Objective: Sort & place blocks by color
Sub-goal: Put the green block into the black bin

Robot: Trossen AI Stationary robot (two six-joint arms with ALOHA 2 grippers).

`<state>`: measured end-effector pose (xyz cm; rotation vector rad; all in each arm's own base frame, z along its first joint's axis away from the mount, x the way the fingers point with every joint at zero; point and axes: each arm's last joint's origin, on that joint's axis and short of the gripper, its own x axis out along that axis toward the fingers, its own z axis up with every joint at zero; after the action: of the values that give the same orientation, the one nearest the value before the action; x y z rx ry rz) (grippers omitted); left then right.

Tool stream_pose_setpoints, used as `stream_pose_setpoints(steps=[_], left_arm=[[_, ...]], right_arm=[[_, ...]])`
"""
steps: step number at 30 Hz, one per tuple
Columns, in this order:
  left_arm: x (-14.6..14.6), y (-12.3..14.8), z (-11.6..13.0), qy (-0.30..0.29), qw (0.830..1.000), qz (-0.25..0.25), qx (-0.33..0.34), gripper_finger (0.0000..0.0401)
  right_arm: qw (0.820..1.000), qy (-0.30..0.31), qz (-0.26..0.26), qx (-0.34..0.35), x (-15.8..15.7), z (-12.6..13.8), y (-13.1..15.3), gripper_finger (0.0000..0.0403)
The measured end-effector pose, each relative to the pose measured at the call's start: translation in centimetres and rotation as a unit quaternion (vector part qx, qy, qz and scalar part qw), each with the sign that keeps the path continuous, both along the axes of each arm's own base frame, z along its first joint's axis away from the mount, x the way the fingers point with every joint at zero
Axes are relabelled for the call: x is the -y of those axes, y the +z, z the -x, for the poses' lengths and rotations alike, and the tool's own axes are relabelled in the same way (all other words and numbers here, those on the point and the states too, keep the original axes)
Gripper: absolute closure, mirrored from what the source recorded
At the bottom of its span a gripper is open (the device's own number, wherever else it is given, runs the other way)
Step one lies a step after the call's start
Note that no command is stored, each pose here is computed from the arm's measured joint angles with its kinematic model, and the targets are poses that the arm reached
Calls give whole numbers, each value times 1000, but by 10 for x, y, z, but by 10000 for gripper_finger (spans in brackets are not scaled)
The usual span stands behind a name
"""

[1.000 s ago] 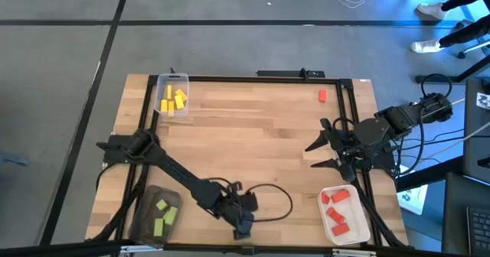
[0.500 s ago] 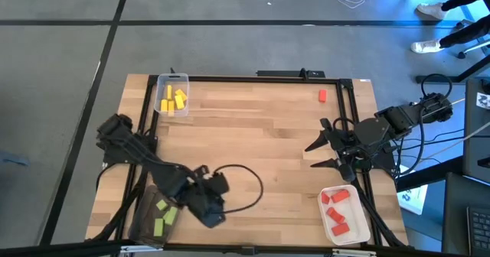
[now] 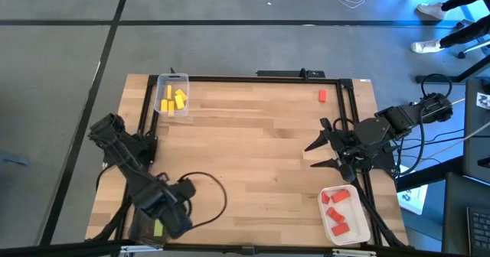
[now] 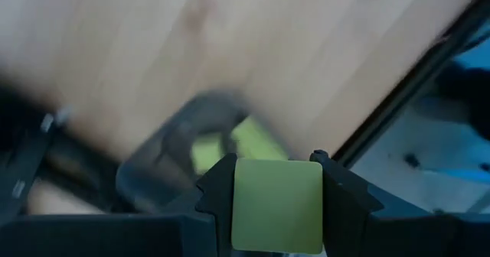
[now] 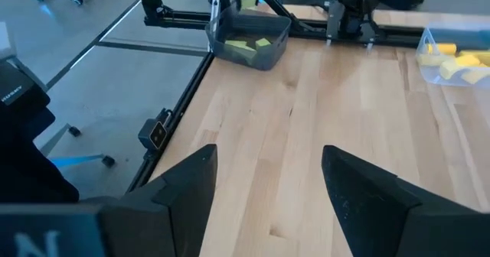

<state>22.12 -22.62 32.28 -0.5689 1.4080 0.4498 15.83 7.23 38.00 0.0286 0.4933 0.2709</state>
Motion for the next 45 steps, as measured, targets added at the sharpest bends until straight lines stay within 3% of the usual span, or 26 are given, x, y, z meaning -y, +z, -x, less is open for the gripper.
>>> stream_pose_setpoints(steps=[8,15,31,38,45], left_arm=[[22,-4,34,89,995,1,-38,276],[35,-35,55,128,989,-16,-72,269],[36,-68,66,106,990,-41,-85,263],[36,-69,66,105,990,-41,-89,271],[34,-69,67,98,989,-43,-104,246]], right_arm=[[1000,4,-3,22,-1,-2,4,166],[999,4,-9,36,-1,-3,7,166],[999,5,-14,50,-2,-4,9,166],[999,5,-13,50,-2,-4,9,166],[999,5,-12,50,-2,-4,9,166]])
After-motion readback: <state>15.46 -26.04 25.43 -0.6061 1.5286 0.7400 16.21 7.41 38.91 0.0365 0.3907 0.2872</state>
